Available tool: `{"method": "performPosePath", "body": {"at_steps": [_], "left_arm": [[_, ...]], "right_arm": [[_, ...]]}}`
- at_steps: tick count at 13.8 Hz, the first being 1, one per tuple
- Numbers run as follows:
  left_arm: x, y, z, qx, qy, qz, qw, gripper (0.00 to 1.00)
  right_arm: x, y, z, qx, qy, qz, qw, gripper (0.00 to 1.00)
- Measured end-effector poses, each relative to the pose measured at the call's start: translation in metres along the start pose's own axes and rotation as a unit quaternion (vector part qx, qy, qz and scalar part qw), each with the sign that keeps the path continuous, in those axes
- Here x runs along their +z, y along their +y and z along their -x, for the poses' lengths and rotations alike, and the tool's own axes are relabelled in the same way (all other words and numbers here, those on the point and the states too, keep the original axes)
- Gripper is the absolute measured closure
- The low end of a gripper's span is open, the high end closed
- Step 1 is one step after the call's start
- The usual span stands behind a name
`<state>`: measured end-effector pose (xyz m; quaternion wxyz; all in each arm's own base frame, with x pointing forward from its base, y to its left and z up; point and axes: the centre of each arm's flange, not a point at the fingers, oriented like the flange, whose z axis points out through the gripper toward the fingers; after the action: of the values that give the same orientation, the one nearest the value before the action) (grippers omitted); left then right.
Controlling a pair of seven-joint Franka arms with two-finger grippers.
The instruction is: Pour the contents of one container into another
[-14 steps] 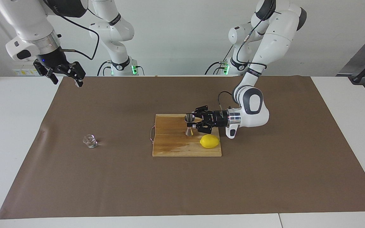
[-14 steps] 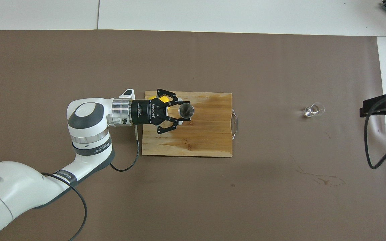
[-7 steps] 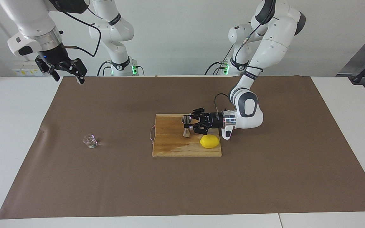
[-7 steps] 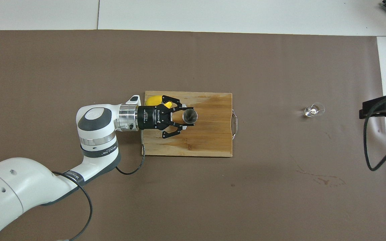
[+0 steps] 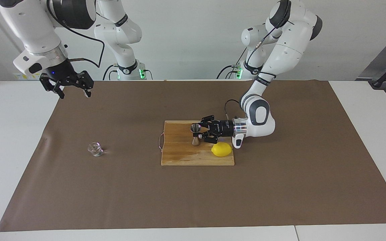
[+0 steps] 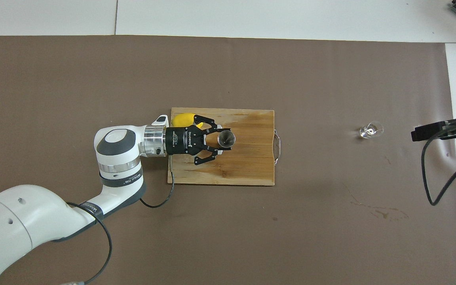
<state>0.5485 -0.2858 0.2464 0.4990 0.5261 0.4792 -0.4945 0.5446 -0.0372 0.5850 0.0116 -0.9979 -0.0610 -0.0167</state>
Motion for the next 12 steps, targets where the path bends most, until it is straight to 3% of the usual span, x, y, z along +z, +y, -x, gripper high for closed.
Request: {"method": "performPosePath", "body": {"at_steps": [3, 7, 10, 11, 12], "left_arm": [[-0.001, 0.0, 0.0, 0.001, 0.0, 0.001, 1.0, 0.5], [-0.003, 0.001, -0.001, 0.001, 0.001, 0.003, 1.0, 0.5], [-0.006, 0.002, -0.008, -0.004, 0.006, 0.008, 1.0, 0.22], [-0.006, 0.002, -0.01, -0.005, 0.007, 0.009, 1.0, 0.07], [-0.006, 0.002, -0.01, -0.005, 0.007, 0.009, 1.0, 0.0]], "right_arm": [[0.021, 0.014, 0.001, -0.103, 0.018, -0.023, 0.994, 0.0], [0.052, 0.048, 0.009, -0.199, 0.06, -0.084, 0.974, 0.0], [0.081, 0.078, 0.021, -0.24, 0.079, -0.129, 0.959, 0.0], [0.094, 0.087, 0.025, -0.252, 0.086, -0.147, 0.953, 0.0], [0.107, 0.095, 0.028, -0.267, 0.096, -0.164, 0.945, 0.0]]}}
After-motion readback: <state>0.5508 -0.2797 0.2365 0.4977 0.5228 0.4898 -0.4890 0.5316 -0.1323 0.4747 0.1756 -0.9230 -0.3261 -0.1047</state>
